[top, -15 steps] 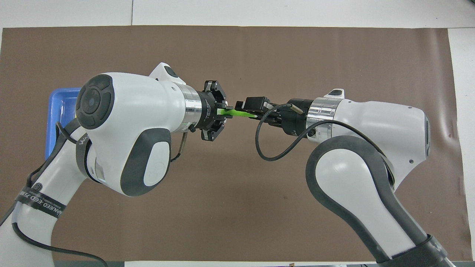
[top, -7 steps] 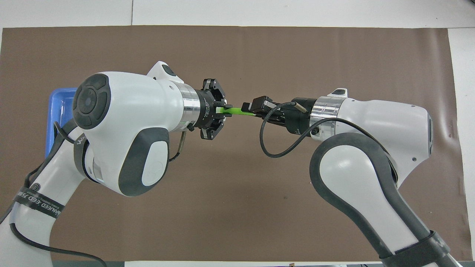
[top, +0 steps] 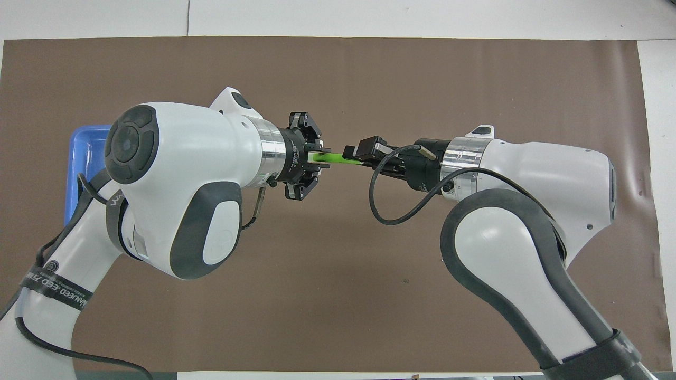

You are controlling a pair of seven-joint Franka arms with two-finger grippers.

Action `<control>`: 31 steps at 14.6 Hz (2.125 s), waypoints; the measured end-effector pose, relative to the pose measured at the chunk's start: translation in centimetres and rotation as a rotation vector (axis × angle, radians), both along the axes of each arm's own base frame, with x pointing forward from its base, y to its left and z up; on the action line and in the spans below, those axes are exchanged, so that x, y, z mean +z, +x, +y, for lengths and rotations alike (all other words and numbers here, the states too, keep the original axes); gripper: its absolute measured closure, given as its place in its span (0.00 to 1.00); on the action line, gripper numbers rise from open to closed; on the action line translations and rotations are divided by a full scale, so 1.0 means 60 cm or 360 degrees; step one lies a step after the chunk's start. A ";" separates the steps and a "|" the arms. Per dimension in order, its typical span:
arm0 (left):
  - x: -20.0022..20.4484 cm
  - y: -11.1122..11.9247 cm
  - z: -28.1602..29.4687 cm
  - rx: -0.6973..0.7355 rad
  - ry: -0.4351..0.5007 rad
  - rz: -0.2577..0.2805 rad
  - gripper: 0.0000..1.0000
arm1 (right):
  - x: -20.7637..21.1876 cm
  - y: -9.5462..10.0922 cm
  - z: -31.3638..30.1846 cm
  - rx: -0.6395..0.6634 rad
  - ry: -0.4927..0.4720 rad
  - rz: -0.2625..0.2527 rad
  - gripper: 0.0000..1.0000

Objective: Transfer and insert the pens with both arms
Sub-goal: 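Open the left gripper and pull the green pen away rightward, then insert the green pen into the clear cup with the right gripper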

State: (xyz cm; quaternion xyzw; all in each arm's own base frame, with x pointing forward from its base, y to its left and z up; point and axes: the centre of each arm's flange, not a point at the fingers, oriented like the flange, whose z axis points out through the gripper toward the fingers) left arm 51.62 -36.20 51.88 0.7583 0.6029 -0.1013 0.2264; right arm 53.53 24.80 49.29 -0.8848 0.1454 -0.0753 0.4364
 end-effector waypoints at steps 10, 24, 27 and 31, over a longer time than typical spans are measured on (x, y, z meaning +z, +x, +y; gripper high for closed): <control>-0.042 0.042 0.089 -0.0455 0.0129 -0.0208 0.00 | 0.061 0.033 -0.154 0.0380 -0.0448 0.0051 0.80; -0.156 0.118 0.604 -0.1851 0.0710 -0.0651 0.00 | -0.008 0.055 -0.360 0.1015 -0.1409 -0.0165 0.80; -0.191 0.114 0.650 -0.2089 0.0779 -0.0586 0.00 | -0.051 0.048 -0.358 0.1007 -0.1416 -0.0174 0.80; -0.255 0.122 0.686 -0.2243 0.0809 -0.0509 0.00 | -0.068 0.042 -0.358 0.1009 -0.1417 -0.0169 0.67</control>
